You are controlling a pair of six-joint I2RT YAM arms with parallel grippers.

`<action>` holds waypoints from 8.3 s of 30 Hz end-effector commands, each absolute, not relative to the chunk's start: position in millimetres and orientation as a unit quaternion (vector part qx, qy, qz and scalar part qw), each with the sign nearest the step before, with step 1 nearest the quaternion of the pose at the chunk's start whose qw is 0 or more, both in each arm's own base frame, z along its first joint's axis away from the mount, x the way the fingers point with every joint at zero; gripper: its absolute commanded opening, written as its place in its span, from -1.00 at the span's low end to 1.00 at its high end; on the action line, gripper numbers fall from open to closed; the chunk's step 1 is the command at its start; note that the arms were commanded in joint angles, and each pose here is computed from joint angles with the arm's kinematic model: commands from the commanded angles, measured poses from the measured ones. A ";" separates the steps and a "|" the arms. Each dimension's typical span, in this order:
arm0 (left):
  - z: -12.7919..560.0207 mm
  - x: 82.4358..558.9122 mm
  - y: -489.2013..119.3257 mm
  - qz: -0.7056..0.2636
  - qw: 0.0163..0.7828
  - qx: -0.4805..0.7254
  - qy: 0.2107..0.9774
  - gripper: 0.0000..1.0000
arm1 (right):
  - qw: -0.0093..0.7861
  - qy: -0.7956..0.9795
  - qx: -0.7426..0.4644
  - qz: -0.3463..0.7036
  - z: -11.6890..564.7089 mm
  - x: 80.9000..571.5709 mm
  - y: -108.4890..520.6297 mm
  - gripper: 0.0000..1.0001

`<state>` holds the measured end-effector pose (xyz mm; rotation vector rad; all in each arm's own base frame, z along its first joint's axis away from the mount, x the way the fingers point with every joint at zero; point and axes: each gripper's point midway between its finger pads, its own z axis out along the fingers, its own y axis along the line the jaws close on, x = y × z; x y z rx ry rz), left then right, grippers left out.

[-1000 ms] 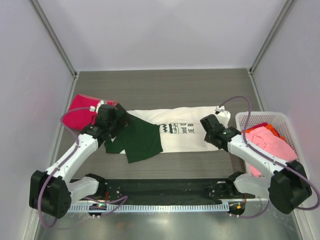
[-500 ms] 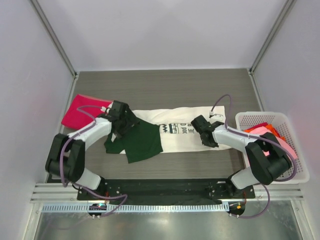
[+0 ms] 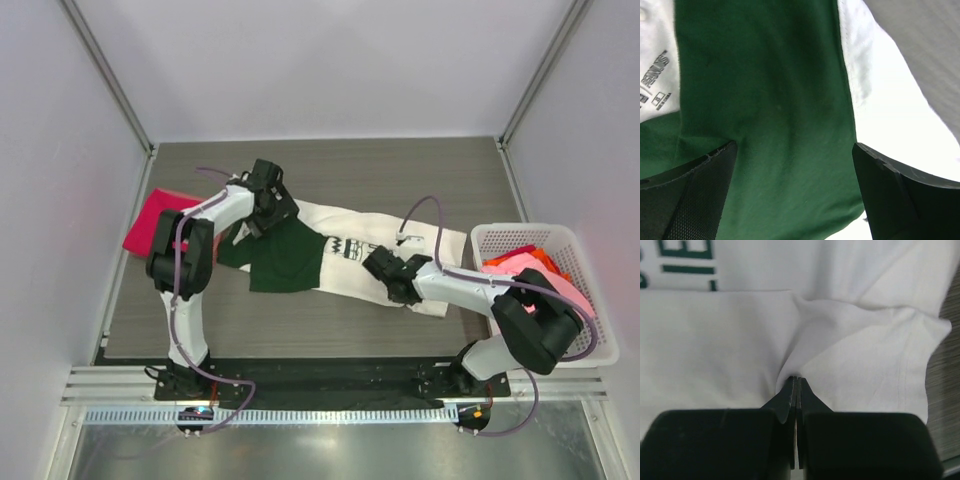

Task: Fold and stack the t-shirts
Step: Fold the tshirt

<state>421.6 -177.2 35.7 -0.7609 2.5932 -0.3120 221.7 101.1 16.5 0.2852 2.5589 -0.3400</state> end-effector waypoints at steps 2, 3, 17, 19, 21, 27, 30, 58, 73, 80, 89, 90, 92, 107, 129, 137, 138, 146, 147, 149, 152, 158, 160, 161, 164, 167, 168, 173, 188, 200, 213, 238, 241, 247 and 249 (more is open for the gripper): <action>15.6 445.1 -208.2 -0.103 0.187 -0.212 0.954 0.94 | 0.215 0.974 0.074 -0.019 2.9 170.2 177.8 -0.98; 17.5 446.7 -221.1 -0.098 0.186 -0.196 0.958 0.94 | 0.218 0.974 0.068 0.003 8.4 170.1 198.0 -0.98; 48.2 515.4 -338.1 -0.196 0.247 -0.076 0.946 0.99 | 0.307 0.937 -0.024 0.166 103.3 164.3 365.7 -0.75; 72.9 522.9 -336.7 -0.211 0.273 -0.060 0.937 0.99 | 0.326 0.927 -0.026 0.182 128.3 183.8 349.6 -0.66; 108.7 530.7 -334.4 -0.232 0.302 -0.048 0.923 0.99 | 0.343 0.920 -0.032 0.185 141.2 196.0 332.1 -0.58; 188.7 512.6 -323.8 -0.257 0.359 0.002 0.897 0.99 | 0.408 0.891 0.036 0.196 183.8 250.9 247.3 0.04; 212.0 488.1 -309.3 -0.261 0.365 -0.011 0.894 0.99 | 0.411 0.890 0.066 0.185 182.9 282.5 208.4 0.06; 46.6 425.6 -208.3 -0.193 0.252 -0.148 0.937 0.56 | 0.298 0.904 0.083 0.296 46.1 497.4 186.0 0.04; 17.2 525.4 -222.4 -0.224 0.255 -0.178 0.924 0.18 | 0.333 0.872 0.199 0.299 19.4 561.2 147.3 -0.89; 49.8 524.3 -202.8 -0.218 0.290 -0.172 0.916 0.95 | 0.363 0.863 0.175 0.305 64.7 566.6 144.4 0.16; 94.7 438.0 -170.4 -0.216 0.307 -0.198 0.906 0.99 | 0.349 0.891 0.181 0.227 87.6 457.5 116.9 0.57; 107.8 431.6 -166.6 -0.234 0.310 -0.207 0.898 0.99 | 0.352 0.893 0.175 0.220 90.6 445.3 114.4 0.75; 99.2 406.7 -171.2 -0.276 0.282 -0.202 0.896 0.99 | 0.359 0.893 0.174 0.209 96.9 409.2 105.1 0.97; 99.0 208.4 -187.8 -0.298 0.262 -0.148 0.906 0.90 | 0.253 0.937 0.150 0.185 69.0 197.7 132.5 0.43; 36.5 93.9 -231.0 -0.262 0.187 -0.086 0.943 0.47 | 0.162 0.977 0.086 0.106 19.5 92.7 146.1 0.24; 24.2 81.3 -240.7 -0.264 0.170 -0.081 0.946 0.09 | 0.165 0.980 0.078 0.076 18.7 88.4 149.8 0.08; 23.7 81.0 -240.9 -0.265 0.169 -0.082 0.946 0.07 | 0.164 0.980 0.083 0.081 20.1 87.3 149.9 0.06; 19.9 77.0 -240.2 -0.268 0.163 -0.081 0.946 -0.37 | 0.168 0.975 0.086 0.112 26.8 83.9 151.4 -0.42; 18.5 76.5 -239.3 -0.266 0.162 -0.081 0.947 -0.45 | 0.169 0.975 0.087 0.112 26.4 85.0 151.5 -0.43; 17.4 75.8 -238.6 -0.265 0.161 -0.083 0.947 -0.65 | 0.169 0.976 0.084 0.110 24.8 84.8 151.5 -0.60; 17.9 75.2 -239.1 -0.267 0.160 -0.084 0.947 -1.00 | 0.171 0.974 0.082 0.123 28.5 86.2 156.6 -0.97; 34.6 77.1 -250.3 -0.296 0.162 -0.083 0.938 -1.00 | 0.198 0.964 0.079 0.157 51.0 95.9 167.3 -0.98; 51.1 81.0 -258.8 -0.319 0.170 -0.080 0.929 -1.00 | 0.234 0.956 0.081 0.159 68.3 110.7 169.3 -0.98; 56.3 84.5 -258.5 -0.320 0.172 -0.084 0.928 -1.00 | 0.249 0.952 0.083 0.156 74.7 116.6 168.8 -0.98; 80.6 101.6 -256.3 -0.320 0.194 -0.085 0.923 -1.00 | 0.312 0.936 0.098 0.134 100.9 146.6 163.1 -0.98; 101.3 127.3 -244.1 -0.304 0.226 -0.098 0.920 -0.99 | 0.349 0.926 0.095 0.104 121.9 174.6 160.6 -0.98; 108.0 134.7 -242.4 -0.304 0.235 -0.101 0.918 -0.99 | 0.359 0.922 0.106 0.096 127.4 188.6 155.9 -0.98; 124.4 187.2 -231.4 -0.286 0.264 -0.116 0.914 -1.00 | 0.367 0.919 0.102 0.105 151.8 244.0 155.0 -0.98; 139.7 340.3 -222.2 -0.237 0.275 -0.149 0.920 -1.00 | 0.332 0.929 0.130 0.102 144.2 393.7 156.8 -0.98; 121.9 416.3 -232.6 -0.261 0.250 -0.160 0.919 -0.92 | 0.315 0.931 0.139 0.123 126.5 463.0 148.1 -0.76; 100.6 341.2 -207.6 -0.273 0.233 -0.171 0.918 0.56 | 0.315 0.924 0.134 0.169 116.2 368.2 132.1 0.55; 29.6 284.2 -219.7 -0.284 0.181 -0.185 0.923 -0.13 | 0.227 0.937 0.142 0.226 16.2 316.7 148.9 -0.80; 23.4 282.1 -218.6 -0.279 0.175 -0.186 0.926 -0.15 | 0.231 0.935 0.138 0.230 17.0 317.4 150.5 -0.95; 14.4 287.8 -216.8 -0.265 0.177 -0.190 0.929 -0.26 | 0.229 0.934 0.135 0.239 18.1 314.8 153.0 -0.98; 8.8 290.8 -214.8 -0.254 0.180 -0.195 0.930 -0.32 | 0.230 0.933 0.133 0.243 19.4 314.2 154.1 -0.98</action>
